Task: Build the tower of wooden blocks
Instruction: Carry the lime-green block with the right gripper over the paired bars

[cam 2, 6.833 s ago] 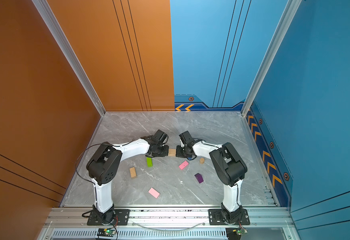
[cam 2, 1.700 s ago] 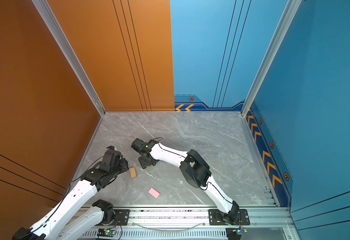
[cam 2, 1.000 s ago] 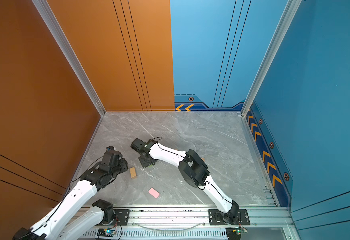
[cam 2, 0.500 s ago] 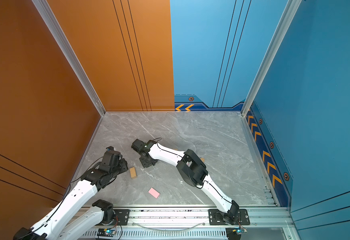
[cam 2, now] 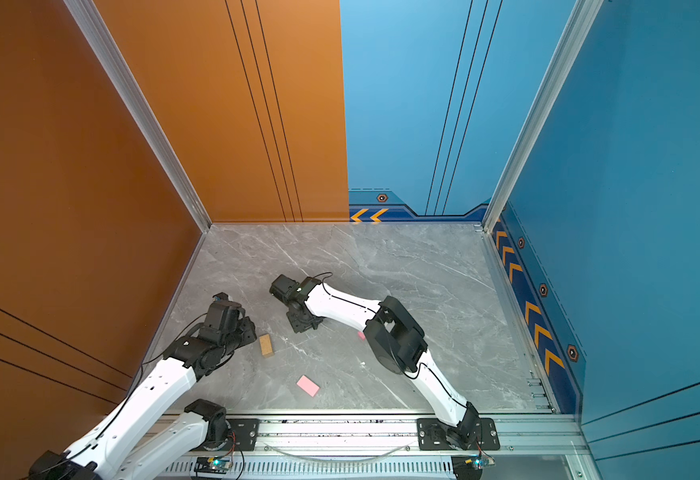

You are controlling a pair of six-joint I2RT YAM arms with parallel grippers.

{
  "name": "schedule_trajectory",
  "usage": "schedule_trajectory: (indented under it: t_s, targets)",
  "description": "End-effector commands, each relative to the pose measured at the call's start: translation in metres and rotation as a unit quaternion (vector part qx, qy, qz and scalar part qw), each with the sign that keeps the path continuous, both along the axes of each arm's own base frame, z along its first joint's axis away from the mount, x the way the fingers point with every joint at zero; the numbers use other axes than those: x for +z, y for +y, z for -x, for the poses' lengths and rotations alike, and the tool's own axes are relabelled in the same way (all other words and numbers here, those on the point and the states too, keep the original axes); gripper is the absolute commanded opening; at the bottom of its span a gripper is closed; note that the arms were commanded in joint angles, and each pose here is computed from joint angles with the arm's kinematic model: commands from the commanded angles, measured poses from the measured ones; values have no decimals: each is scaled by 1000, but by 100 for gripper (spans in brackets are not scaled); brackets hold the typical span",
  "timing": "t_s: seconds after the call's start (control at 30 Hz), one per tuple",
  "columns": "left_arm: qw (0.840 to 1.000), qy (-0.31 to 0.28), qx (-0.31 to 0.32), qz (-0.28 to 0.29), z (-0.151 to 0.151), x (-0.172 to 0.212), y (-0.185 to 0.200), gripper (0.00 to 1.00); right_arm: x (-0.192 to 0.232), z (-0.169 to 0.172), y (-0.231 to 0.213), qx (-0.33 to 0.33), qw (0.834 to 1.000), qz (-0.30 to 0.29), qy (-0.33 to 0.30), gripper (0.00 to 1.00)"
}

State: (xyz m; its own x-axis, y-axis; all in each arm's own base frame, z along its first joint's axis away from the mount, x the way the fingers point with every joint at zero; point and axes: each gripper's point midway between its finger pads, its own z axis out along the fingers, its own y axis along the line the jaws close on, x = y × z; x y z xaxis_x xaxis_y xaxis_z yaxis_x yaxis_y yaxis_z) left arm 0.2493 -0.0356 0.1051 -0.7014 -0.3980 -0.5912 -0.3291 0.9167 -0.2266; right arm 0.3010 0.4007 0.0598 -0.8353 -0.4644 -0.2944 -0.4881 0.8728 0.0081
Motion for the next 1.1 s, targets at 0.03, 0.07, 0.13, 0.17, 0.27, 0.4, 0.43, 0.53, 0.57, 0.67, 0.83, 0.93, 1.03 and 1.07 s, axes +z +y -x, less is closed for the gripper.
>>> schedule_trajectory:
  t_s: [0.03,0.07,0.13,0.17,0.27,0.4,0.43,0.53,0.57,0.67,0.83,0.93,1.03,1.07]
  targets:
    - [1000,3,-4,7,-1,-4,-2,47,39,-17,-31,-60,997,-17,-44,0]
    - [1000,4,-3,6,-1,-5,-1,47,31,-15,-44,-71,997,-6,-39,0]
    - [1000,4,-3,7,-1,-5,-1,47,39,-19,-58,-97,994,-13,-49,0]
    - [1000,3,-3,7,-1,-5,-1,47,39,-20,-65,-110,993,-14,-51,0]
    - [1000,3,-3,6,-1,-5,0,47,42,-23,-83,-154,986,-17,-53,0]
    - [1000,4,-3,5,-2,-6,0,47,43,-27,-97,-193,979,-22,-57,0]
    - [1000,4,-3,6,-3,-5,0,47,41,-28,-99,-201,978,-22,-56,0]
    - [1000,4,-4,7,-4,-5,-1,47,33,-30,-103,-220,974,-20,-49,0]
    - [1000,5,-5,6,-4,-6,-1,47,30,-31,-104,-227,973,-19,-46,0]
    - [1000,6,-5,6,-4,-7,-1,47,23,-34,-108,-245,968,-16,-45,0]
    - [1000,4,-5,5,-5,-6,0,47,20,-38,-112,-265,963,-18,-47,0]
    - [1000,6,-4,6,-5,-8,0,47,15,-40,-117,-276,960,-17,-42,0]
    - [1000,6,-5,6,-5,-9,-1,47,10,-43,-119,-284,958,-17,-39,0]
    - [1000,6,-5,7,-5,-9,-1,47,8,-44,-119,-286,957,-18,-37,0]
